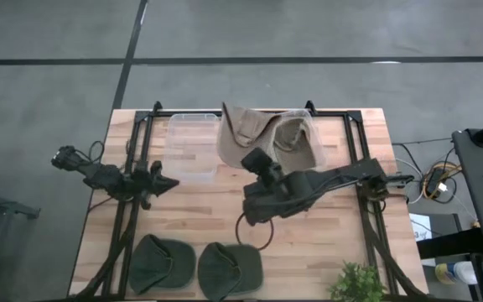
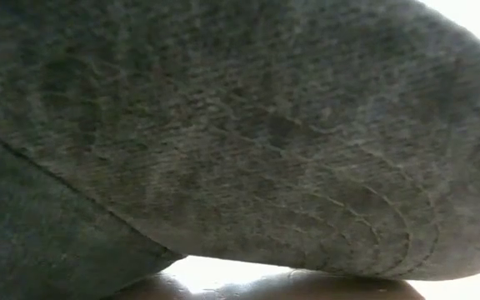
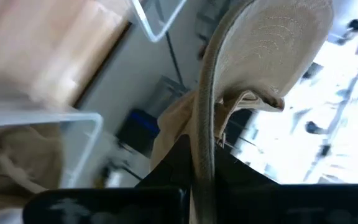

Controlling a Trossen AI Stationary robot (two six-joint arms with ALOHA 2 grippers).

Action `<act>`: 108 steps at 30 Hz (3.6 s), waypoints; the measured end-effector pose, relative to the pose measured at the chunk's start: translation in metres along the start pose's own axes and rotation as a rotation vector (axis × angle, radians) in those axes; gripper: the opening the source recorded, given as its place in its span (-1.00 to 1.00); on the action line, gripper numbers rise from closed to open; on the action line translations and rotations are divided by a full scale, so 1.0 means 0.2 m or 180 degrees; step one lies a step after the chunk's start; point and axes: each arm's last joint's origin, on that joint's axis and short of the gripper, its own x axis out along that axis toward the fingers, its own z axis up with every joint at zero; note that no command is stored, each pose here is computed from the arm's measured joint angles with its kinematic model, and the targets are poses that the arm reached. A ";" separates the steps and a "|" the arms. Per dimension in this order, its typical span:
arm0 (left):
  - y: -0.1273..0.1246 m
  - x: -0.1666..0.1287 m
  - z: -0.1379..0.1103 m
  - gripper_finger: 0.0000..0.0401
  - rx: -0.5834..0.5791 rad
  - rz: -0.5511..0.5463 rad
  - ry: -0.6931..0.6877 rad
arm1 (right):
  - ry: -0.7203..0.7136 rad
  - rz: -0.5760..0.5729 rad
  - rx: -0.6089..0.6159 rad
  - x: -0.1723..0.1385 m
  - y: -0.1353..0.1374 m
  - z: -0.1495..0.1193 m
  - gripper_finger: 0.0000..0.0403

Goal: Pick & Place hat
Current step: Put the brown cap into the right transparent bin

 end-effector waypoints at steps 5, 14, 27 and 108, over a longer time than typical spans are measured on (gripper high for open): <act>-0.03 -0.01 0.09 -1.00 -0.0413 0.0077 -0.0644 | 0.0250 -0.0210 -0.0254 0.05 0.05 0.10 -0.94; -0.08 -0.05 0.22 -1.00 -0.1130 -0.0304 -0.1194 | 0.0451 -0.0474 -0.0356 0.10 0.09 0.23 -0.94; -0.14 0.03 0.24 -0.61 -0.1302 -0.0042 -0.0994 | 0.0551 -0.0508 -0.0563 0.29 0.17 0.47 -0.94; -0.41 0.17 0.68 -0.97 0.0155 0.1402 -0.0880 | 0.0080 -0.0810 0.1090 0.23 -0.08 0.49 -0.12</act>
